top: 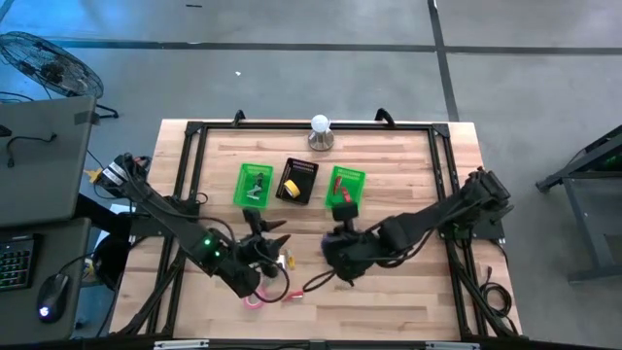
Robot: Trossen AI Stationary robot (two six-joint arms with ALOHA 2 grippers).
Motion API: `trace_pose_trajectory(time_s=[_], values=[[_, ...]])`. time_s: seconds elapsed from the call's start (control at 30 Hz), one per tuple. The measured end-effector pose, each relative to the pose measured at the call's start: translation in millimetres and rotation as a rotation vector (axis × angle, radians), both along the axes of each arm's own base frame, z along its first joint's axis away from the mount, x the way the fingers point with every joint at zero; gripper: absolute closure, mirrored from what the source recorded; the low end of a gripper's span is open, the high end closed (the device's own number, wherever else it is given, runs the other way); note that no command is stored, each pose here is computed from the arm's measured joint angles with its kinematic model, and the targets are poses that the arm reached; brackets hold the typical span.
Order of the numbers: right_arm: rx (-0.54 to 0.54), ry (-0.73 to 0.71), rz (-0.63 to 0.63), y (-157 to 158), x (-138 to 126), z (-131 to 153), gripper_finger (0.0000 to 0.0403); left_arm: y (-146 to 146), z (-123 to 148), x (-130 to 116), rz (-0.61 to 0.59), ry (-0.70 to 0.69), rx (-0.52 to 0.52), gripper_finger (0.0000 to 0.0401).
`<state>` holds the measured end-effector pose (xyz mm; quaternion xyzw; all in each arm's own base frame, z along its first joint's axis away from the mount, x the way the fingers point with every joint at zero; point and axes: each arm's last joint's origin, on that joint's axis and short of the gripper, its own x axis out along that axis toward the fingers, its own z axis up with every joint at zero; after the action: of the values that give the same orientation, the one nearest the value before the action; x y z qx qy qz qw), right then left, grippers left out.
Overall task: Pick and place Stapler, Stapler remover, tape
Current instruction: Put the right blue tape into the black bin
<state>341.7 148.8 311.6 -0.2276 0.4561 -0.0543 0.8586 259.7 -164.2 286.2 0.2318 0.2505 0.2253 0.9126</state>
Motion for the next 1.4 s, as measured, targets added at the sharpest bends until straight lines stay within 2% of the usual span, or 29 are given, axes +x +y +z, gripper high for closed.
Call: trace_pose_trajectory(time_s=[0.1,0.17,0.3,0.47,0.67,0.97,1.13,1.3,1.4], values=[[-0.136,-0.107,-0.011,-1.5,5.3,14.6,0.037,-1.9,-5.4,7.1,-0.009,-0.085,-0.021,0.022],[-0.227,-0.158,-0.007,-1.6,9.1,19.7,0.037,-3.4,-7.0,11.2,-0.055,-0.111,-0.071,0.022],[-0.325,-0.234,0.023,1.0,17.6,21.5,0.037,-5.5,-3.7,17.7,-0.144,-0.146,-0.169,0.022],[-0.348,-0.305,0.069,5.1,25.7,17.9,0.037,-8.5,1.0,20.1,-0.192,-0.179,-0.204,0.022],[-0.327,-0.319,0.091,6.6,27.3,15.8,0.037,-6.0,5.1,24.4,-0.205,-0.212,-0.215,0.022],[-0.342,-0.335,0.115,12.8,25.2,18.9,0.037,6.4,10.8,38.2,-0.304,-0.25,-0.322,0.0223],[-0.372,-0.332,0.102,18.2,21.4,18.5,0.037,7.4,12.1,39.2,-0.311,-0.258,-0.325,0.0271],[-0.362,-0.336,0.111,23.0,19.0,18.2,0.037,5.2,12.7,39.6,-0.387,-0.24,-0.328,0.0339],[-0.354,-0.336,0.117,23.6,18.9,17.9,0.037,4.1,13.3,39.9,-0.427,-0.232,-0.322,0.0359]])
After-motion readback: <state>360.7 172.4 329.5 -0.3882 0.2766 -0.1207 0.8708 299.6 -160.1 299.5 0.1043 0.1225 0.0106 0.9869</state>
